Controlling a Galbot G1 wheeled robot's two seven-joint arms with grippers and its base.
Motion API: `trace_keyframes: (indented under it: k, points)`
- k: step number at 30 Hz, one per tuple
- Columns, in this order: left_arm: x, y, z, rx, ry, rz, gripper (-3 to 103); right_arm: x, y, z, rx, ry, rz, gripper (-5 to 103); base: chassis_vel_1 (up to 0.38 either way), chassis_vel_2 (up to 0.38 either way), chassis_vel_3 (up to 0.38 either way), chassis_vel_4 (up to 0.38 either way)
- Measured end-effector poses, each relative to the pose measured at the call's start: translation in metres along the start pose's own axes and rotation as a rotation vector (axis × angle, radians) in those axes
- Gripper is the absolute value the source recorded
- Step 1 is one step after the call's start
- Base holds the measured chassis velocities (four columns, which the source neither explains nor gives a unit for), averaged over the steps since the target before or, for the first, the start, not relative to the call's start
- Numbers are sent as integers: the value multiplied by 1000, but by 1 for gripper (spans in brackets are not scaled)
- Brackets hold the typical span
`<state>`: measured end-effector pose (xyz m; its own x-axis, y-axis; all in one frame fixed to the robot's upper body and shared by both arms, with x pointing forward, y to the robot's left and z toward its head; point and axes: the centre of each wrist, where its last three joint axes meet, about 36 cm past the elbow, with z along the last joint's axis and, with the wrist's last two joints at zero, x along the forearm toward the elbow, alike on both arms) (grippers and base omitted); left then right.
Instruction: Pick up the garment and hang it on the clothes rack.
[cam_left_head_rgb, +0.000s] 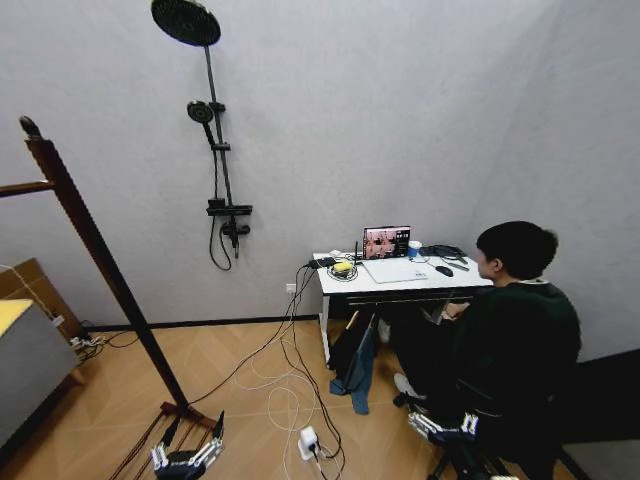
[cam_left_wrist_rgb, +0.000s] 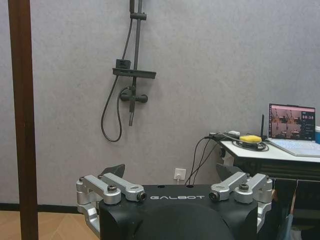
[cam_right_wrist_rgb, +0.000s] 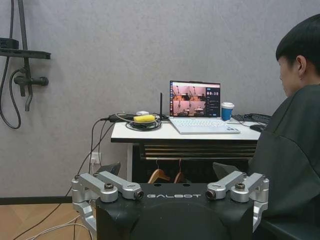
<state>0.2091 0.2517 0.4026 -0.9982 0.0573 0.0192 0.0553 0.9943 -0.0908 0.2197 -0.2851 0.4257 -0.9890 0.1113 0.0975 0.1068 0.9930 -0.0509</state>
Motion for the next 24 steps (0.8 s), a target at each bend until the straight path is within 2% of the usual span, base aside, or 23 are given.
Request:
trace_keyframes:
  k: [10,24]
  points:
    - [0,0,0,0,0,0,100,0,0,0,0,0,0,100,188,-183,-170,171]
    - [0,0,0,0,0,2,100,0,0,0,0,0,0,100,314,-316,-314,325]
